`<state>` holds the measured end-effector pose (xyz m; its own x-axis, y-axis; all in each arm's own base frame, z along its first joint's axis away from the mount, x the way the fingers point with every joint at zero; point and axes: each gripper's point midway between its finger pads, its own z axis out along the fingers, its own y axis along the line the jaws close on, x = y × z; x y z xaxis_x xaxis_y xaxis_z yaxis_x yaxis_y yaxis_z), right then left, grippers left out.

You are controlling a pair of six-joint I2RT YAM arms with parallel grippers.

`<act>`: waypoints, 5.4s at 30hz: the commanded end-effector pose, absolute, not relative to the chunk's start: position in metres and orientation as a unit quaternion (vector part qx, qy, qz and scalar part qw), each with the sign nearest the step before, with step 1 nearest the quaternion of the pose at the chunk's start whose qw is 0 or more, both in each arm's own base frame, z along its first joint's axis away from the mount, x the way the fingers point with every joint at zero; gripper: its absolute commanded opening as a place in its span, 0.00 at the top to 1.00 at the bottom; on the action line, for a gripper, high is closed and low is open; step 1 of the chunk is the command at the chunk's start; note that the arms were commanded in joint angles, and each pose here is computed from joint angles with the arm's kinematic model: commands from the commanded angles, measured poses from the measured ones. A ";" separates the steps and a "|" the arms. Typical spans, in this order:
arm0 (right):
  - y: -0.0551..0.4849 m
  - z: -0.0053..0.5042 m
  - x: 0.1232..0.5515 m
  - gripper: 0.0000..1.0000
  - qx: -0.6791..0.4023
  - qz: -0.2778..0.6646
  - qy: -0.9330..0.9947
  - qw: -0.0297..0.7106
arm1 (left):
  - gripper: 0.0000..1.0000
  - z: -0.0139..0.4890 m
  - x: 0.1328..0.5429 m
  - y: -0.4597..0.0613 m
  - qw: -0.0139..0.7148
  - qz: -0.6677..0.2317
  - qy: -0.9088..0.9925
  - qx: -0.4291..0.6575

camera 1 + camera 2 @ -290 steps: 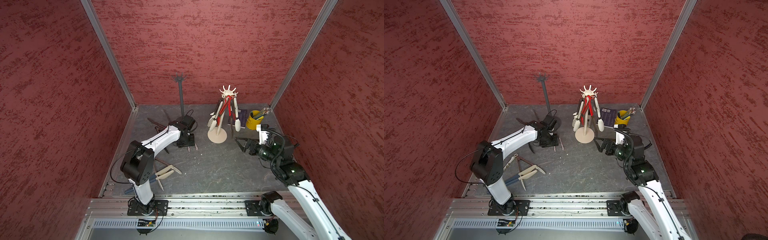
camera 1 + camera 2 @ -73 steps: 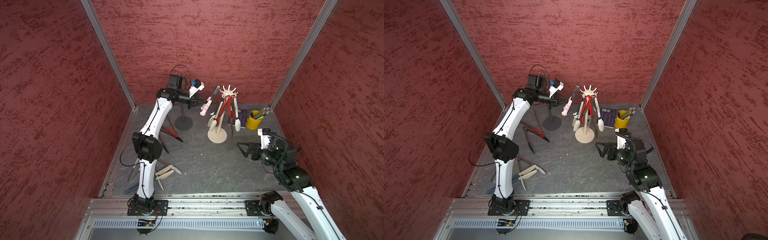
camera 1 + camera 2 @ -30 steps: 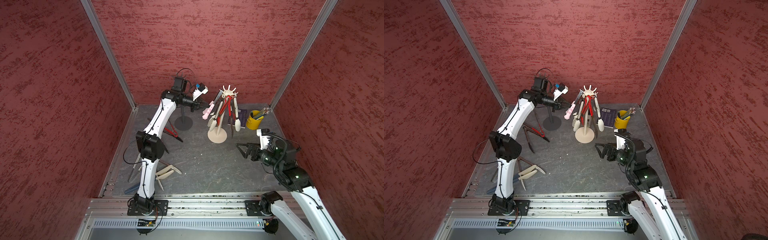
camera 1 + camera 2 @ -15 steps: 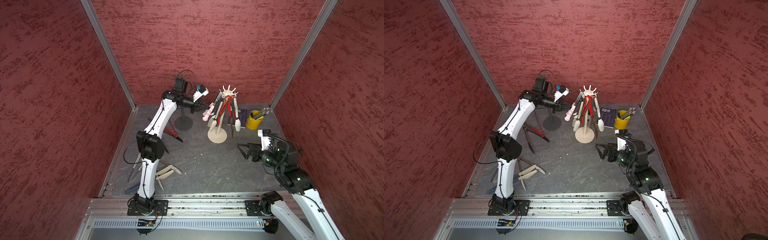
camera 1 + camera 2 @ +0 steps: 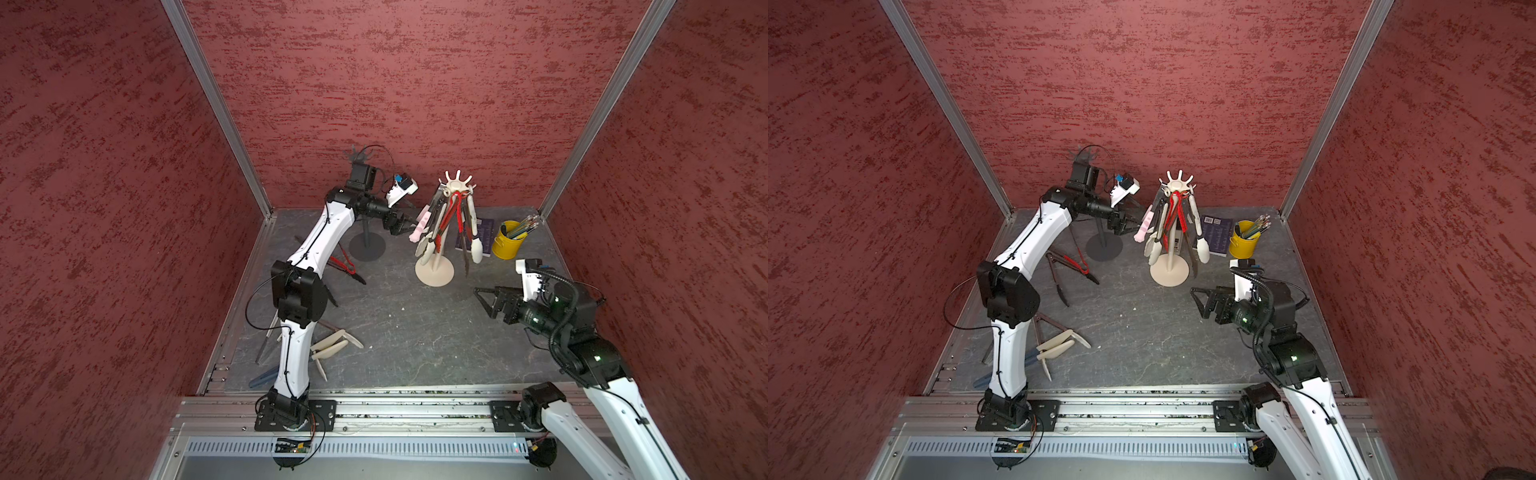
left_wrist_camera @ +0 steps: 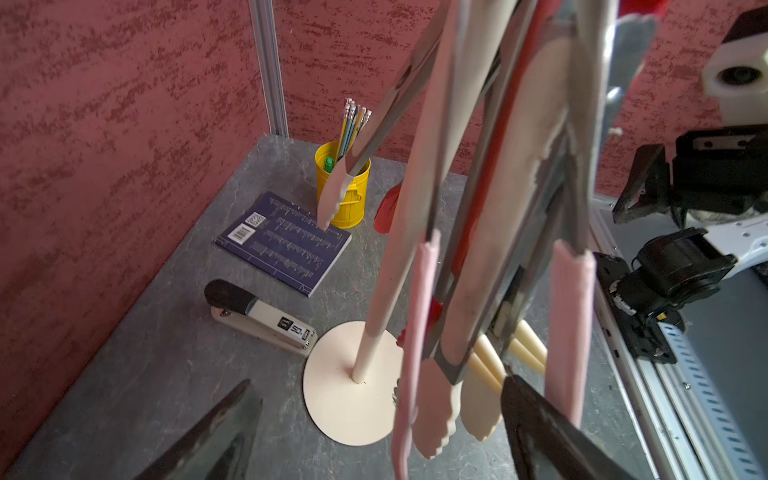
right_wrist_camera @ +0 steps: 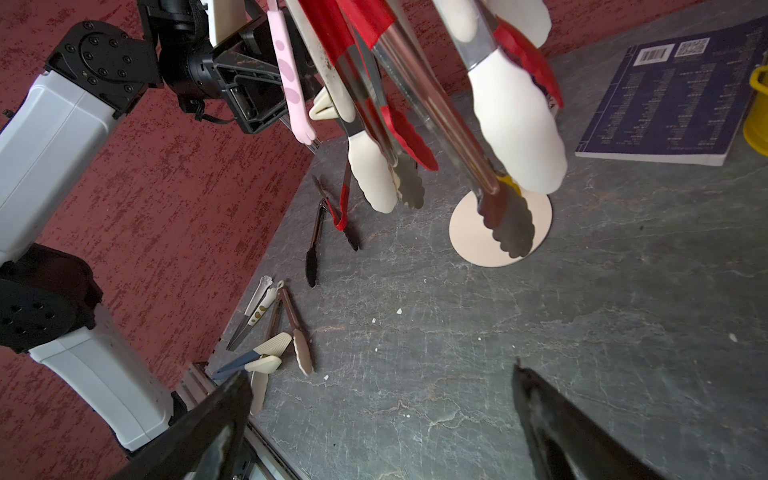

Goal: Hang food tongs on kitchen utensil racks
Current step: Hang the food tongs on the rack, then move the rack to the center of the board.

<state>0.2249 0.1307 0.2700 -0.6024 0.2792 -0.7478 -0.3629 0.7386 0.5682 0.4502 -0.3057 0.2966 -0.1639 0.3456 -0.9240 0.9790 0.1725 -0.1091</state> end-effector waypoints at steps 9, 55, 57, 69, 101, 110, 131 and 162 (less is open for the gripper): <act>0.126 0.271 0.229 0.01 -0.010 0.356 0.817 0.453 | 0.00 0.374 0.444 -0.255 0.555 -0.384 0.597 0.434; 0.123 0.294 0.237 0.01 0.020 0.366 0.804 0.467 | 0.24 0.329 0.558 -0.147 0.730 -0.179 0.639 0.161; 0.123 0.296 0.236 0.01 0.019 0.365 0.804 0.469 | 0.28 0.326 0.562 -0.147 0.729 -0.180 0.641 0.157; 0.124 0.310 0.237 0.01 0.014 0.367 0.799 0.476 | 0.45 0.319 0.573 -0.154 0.726 -0.189 0.642 0.160; 0.124 0.323 0.240 0.01 0.011 0.369 0.790 0.490 | 1.00 0.342 0.545 -0.172 0.731 -0.242 0.607 0.196; 0.129 0.331 0.250 0.01 -0.001 0.373 0.783 0.498 | 1.00 0.361 0.507 -0.189 0.732 -0.258 0.590 0.223; 0.138 0.354 0.266 0.01 -0.030 0.380 0.765 0.519 | 1.00 0.371 0.426 -0.225 0.724 -0.261 0.580 0.268; 0.141 0.354 0.266 0.01 -0.029 0.388 0.774 0.500 | 0.76 0.352 0.396 -0.216 0.703 -0.266 0.605 0.262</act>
